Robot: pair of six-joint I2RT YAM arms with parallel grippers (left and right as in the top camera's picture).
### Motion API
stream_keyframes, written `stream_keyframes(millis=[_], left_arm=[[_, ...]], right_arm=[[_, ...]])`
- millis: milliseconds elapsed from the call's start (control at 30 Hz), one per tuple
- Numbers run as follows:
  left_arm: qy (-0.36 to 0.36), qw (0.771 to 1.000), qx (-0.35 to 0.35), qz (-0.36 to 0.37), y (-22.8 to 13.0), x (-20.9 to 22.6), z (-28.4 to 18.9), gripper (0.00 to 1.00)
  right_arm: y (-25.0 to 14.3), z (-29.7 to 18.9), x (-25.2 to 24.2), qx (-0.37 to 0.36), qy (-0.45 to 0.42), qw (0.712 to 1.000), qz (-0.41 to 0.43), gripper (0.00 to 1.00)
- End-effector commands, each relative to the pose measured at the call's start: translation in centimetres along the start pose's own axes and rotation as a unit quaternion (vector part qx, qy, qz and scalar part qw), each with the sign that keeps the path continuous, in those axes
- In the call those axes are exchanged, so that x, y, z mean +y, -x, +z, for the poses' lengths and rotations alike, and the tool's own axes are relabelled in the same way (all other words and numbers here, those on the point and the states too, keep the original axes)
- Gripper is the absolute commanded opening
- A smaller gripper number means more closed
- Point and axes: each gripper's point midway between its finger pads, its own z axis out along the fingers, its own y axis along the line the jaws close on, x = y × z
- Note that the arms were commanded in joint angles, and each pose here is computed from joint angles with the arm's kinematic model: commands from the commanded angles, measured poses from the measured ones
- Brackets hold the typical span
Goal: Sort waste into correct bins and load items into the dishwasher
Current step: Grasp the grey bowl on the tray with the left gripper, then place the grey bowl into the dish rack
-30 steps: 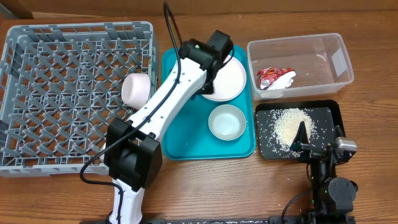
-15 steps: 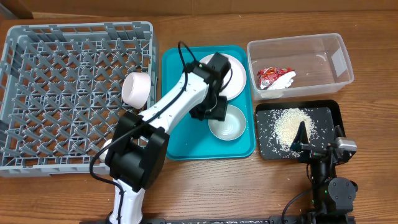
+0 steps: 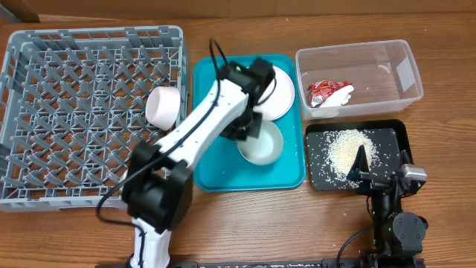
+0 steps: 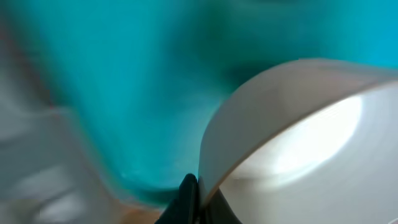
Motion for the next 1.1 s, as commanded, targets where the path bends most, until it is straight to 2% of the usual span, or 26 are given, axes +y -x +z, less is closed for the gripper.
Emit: stream_keyframes(millis=[0,33,67,133,200,367,567,767,967,1067], left_arm=[[0.181,0.966,-0.174,-0.063,2.3,8.7,-10.1,0.04],[0.220,0.953,-0.192,-0.076,2.1,10.4,-11.6,0.04],[0.294,0.923,-0.226,-0.106,1.3,13.4,-14.5,0.04],[0.346,0.898,-0.240,-0.124,0.3,15.6,-16.3,0.04],[0.369,0.891,-0.236,-0.117,0.1,16.7,-16.7,0.04],[0.413,0.875,-0.206,-0.150,-0.4,20.9,-15.9,0.04],[0.492,0.821,-0.178,-0.226,-1.9,27.6,-14.8,0.04],[0.504,0.805,-0.165,-0.266,-1.4,29.5,-11.7,0.04],[0.551,0.775,-0.161,-0.265,-1.2,31.7,-10.1,0.04],[0.546,0.779,-0.149,-0.270,-0.9,32.0,-8.5,0.04]], right_arm=[[-0.1,0.0,-0.2,-0.004,-0.005,1.000,-0.001,1.00],[-0.1,0.0,-0.2,-0.004,-0.006,1.000,-0.001,1.00],[-0.1,0.0,-0.2,-0.004,-0.005,1.000,-0.001,1.00],[-0.1,0.0,-0.2,-0.004,-0.006,1.000,-0.001,1.00],[-0.1,0.0,-0.2,-0.004,-0.006,1.000,-0.001,1.00],[-0.1,0.0,-0.2,-0.004,-0.005,1.000,-0.001,1.00],[-0.1,0.0,-0.2,-0.004,-0.006,1.000,-0.001,1.00],[-0.1,0.0,-0.2,-0.004,-0.006,1.000,-0.001,1.00],[-0.1,0.0,-0.2,-0.004,-0.005,1.000,-0.001,1.00],[-0.1,0.0,-0.2,-0.004,-0.006,1.000,-0.001,1.00]])
